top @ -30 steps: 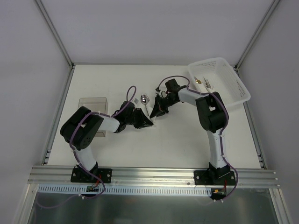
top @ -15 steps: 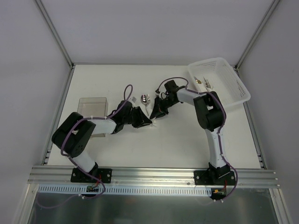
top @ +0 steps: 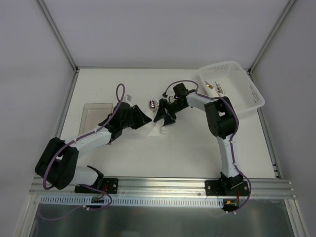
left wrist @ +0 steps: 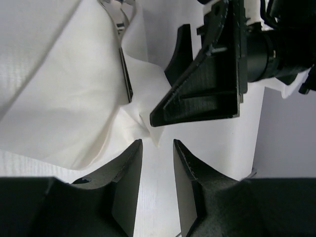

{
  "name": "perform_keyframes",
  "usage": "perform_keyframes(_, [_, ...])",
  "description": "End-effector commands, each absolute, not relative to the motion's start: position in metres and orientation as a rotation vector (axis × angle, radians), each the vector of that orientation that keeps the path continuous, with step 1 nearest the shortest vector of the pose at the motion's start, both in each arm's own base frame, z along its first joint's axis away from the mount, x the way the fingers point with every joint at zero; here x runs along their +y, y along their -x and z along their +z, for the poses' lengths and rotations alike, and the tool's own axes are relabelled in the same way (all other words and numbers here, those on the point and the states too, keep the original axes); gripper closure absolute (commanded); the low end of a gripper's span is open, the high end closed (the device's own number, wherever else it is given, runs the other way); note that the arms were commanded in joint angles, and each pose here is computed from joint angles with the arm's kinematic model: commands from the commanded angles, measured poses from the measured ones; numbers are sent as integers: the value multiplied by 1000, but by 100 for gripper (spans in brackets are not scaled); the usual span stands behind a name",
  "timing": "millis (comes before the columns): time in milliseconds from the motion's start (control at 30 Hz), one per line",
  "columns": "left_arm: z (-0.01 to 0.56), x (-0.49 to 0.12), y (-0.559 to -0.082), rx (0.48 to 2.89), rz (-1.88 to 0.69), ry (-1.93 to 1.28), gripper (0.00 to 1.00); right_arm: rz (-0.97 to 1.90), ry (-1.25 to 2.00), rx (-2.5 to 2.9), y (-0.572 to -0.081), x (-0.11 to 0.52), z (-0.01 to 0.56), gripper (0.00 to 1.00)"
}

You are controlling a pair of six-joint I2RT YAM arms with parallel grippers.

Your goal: Place the utensils on the paper napkin and roll it up

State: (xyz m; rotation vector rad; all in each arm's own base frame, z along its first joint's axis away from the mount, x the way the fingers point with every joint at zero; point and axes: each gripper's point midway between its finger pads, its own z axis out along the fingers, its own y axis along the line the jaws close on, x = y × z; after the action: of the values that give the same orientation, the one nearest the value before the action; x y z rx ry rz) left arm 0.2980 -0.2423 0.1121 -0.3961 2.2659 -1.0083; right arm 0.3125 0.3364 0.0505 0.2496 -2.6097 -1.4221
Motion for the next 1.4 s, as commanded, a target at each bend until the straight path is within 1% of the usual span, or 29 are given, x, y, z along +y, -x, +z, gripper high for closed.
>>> perform_keyframes(0, [134, -233, -321, 2199, -966, 451, 68, -1320, -254, -2672, -310, 330, 32, 33])
perform_keyframes(167, [131, -233, -339, 2216, -986, 519, 72, -1338, -308, -2676, -307, 333, 38, 33])
perform_keyframes(200, [122, -236, -343, 2247, -978, 524, 73, -1346, -324, -2679, -307, 333, 41, 34])
perform_keyframes(233, [129, -240, -352, 2242, -989, 511, 74, -1346, -332, -2679, -306, 333, 40, 34])
perform_keyframes(333, [125, -256, -368, 2290, -1038, 481, 79, -1348, -357, -2684, -305, 333, 41, 40])
perform_keyframes(400, [114, -267, -372, 2341, -1068, 461, 82, -1340, -356, -2689, -305, 332, 39, 41])
perform_keyframes(433, [120, -272, -379, 2332, -1086, 455, 82, -1337, -363, -2694, -305, 332, 39, 42])
perform_keyframes(600, [107, -287, -397, 2379, -1116, 463, 83, -1336, -369, -2692, -303, 331, 38, 43])
perform_keyframes(800, [90, -301, -405, 2443, -1159, 475, 84, -1347, -395, -2701, -304, 331, 41, 42])
perform_keyframes(1133, [65, -303, -382, 2569, -1188, 496, 87, -1349, -410, -2705, -304, 330, 41, 41])
perform_keyframes(1367, [68, -288, -365, 2590, -1173, 443, 91, -1338, -409, -2708, -302, 329, 40, 39])
